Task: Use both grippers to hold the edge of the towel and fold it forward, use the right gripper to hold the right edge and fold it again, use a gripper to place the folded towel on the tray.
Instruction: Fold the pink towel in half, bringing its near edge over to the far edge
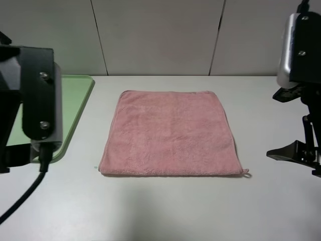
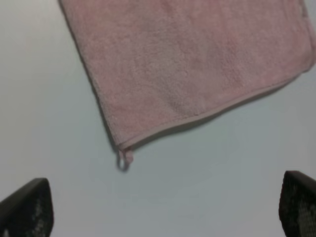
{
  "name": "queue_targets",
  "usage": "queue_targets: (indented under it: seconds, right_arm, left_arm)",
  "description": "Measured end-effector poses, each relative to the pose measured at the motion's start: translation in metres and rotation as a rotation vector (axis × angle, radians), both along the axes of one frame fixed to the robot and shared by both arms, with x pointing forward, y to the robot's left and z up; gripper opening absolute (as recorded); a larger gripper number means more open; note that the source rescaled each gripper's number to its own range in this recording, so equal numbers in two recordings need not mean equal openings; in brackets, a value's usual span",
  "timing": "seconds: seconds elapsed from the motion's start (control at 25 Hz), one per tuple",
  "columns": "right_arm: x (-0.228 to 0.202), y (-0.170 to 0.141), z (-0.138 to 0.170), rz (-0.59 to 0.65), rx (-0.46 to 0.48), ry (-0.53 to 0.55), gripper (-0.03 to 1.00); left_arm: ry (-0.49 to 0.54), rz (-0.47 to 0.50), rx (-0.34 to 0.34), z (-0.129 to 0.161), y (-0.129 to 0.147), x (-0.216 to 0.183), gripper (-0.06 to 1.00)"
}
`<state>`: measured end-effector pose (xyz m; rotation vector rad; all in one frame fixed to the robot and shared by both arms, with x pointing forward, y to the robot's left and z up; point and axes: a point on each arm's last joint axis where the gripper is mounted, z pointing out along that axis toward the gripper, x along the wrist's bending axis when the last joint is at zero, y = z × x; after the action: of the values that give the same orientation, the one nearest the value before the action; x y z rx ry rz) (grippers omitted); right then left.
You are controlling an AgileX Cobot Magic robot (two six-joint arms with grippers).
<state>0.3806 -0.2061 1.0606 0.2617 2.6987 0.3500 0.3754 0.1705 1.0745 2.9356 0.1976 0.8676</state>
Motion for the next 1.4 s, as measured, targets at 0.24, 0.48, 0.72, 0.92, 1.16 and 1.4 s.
queue_targets:
  seconds: [0.24,0.48,0.72,0.92,1.16,1.4]
  right_arm:
    - [0.013,0.009,-0.017,0.074,-0.081,0.060,1.00]
    - [0.023,0.017,-0.034,0.152,-0.150,0.113,1.00]
    - [0.032,0.025,-0.045,0.162,-0.153,0.137,1.00]
    - [0.038,0.029,-0.057,0.163,-0.172,0.180,1.00]
    - [0.044,0.034,-0.066,0.164,-0.174,0.189,1.00]
    - [0.045,0.036,-0.071,0.168,-0.153,0.160,1.00]
  left_arm:
    - [0.030,-0.040,0.061,-0.023,-0.022,0.015,0.98]
    - [0.053,-0.057,0.086,-0.036,-0.033,0.021,0.97]
    - [0.061,-0.076,0.088,-0.045,-0.039,0.024,0.97]
    - [0.099,-0.088,0.132,-0.064,-0.043,0.026,0.97]
    - [0.142,-0.111,0.172,-0.088,-0.055,0.032,0.97]
    - [0.180,-0.155,0.198,-0.114,-0.068,0.038,0.97]
